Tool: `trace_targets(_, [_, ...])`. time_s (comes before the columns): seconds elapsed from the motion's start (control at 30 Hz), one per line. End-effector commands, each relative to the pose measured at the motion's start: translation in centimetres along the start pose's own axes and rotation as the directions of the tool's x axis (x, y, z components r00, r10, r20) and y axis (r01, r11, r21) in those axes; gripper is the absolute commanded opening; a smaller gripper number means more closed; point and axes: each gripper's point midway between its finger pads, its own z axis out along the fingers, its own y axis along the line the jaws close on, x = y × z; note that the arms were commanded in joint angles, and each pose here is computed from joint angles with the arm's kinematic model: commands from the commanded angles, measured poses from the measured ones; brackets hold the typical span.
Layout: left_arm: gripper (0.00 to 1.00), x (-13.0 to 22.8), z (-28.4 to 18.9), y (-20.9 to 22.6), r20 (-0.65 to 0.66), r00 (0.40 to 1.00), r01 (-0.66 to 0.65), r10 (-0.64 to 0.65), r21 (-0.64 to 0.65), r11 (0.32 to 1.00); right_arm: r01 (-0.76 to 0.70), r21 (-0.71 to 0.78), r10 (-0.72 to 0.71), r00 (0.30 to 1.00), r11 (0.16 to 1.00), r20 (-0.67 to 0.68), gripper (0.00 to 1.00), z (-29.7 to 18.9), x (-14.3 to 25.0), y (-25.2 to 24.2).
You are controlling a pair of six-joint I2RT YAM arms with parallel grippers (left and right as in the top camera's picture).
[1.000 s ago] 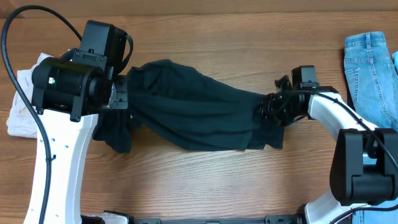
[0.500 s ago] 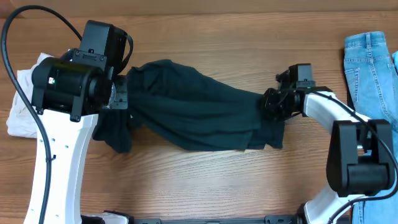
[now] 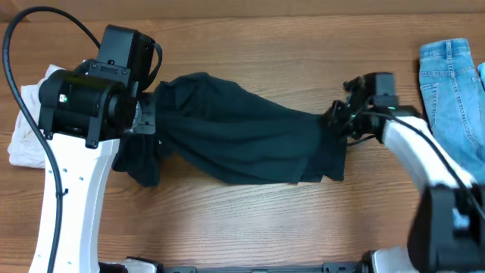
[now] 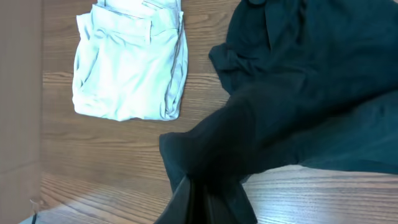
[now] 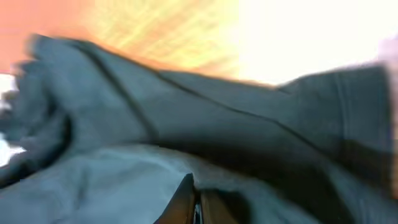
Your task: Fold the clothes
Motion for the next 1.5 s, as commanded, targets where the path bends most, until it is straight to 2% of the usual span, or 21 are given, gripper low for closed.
trace_targets(0.0, [0.04,-0.4,-0.5,0.4,0.023,1.0,-0.004,0.004,0.0,1.0,0.097,-0.039,-0.087,0.972,0.994,0.218,0.04,-7.5,-3.2,3.9])
trace_targets(0.13, [0.04,-0.5,-0.6,0.5,0.031,1.0,-0.001,0.001,-0.006,1.0,0.109,0.074,-0.13,0.888,0.991,0.441,0.04,-15.6,-4.6,4.5])
trace_targets(0.23, [0.04,-0.8,-1.0,0.9,0.051,0.999,0.009,-0.008,-0.017,1.0,0.103,0.125,-0.156,0.818,0.987,0.554,0.04,-21.0,-5.0,5.6])
trace_targets(0.37, [0.04,-1.6,-2.4,2.1,0.107,0.994,0.037,-0.033,-0.045,0.998,0.122,0.12,-0.17,0.79,0.985,0.59,0.04,-24.8,-5.0,7.9])
trace_targets(0.5, [0.04,-2.1,-4.2,3.1,0.17,0.984,0.064,-0.054,-0.055,0.996,0.158,0.13,-0.205,0.762,0.979,0.615,0.04,-26.6,-5.3,9.1])
trace_targets(1.0, [0.04,-1.7,-6.8,4.1,0.255,0.963,0.097,-0.087,-0.028,0.995,0.09,0.134,-0.142,0.878,0.987,0.457,0.04,-20.8,-5.9,6.4])
trace_targets(1.13, [0.04,-1.5,-7.0,3.8,0.256,0.962,0.092,-0.089,-0.002,0.996,0.022,0.163,-0.073,0.946,0.986,0.315,0.04,-17.0,-4.9,3.9])
trace_targets(1.23, [0.04,-1.6,-7.0,3.8,0.256,0.962,0.092,-0.089,-0.002,0.996,-0.067,0.218,0.037,0.989,0.974,0.142,0.04,-12.8,-3.1,0.7])
trace_targets(1.4, [0.04,-1.5,-7.0,3.6,0.254,0.963,0.09,-0.088,0.006,0.996,-0.146,0.301,0.176,0.982,0.942,-0.075,0.04,-7.5,-0.5,-3.2])
trace_targets(1.47, [0.04,-1.5,-7.0,3.5,0.253,0.963,0.088,-0.088,0.012,0.996,-0.149,0.289,0.197,0.969,0.946,-0.145,0.07,-5.7,0.2,-3.7])
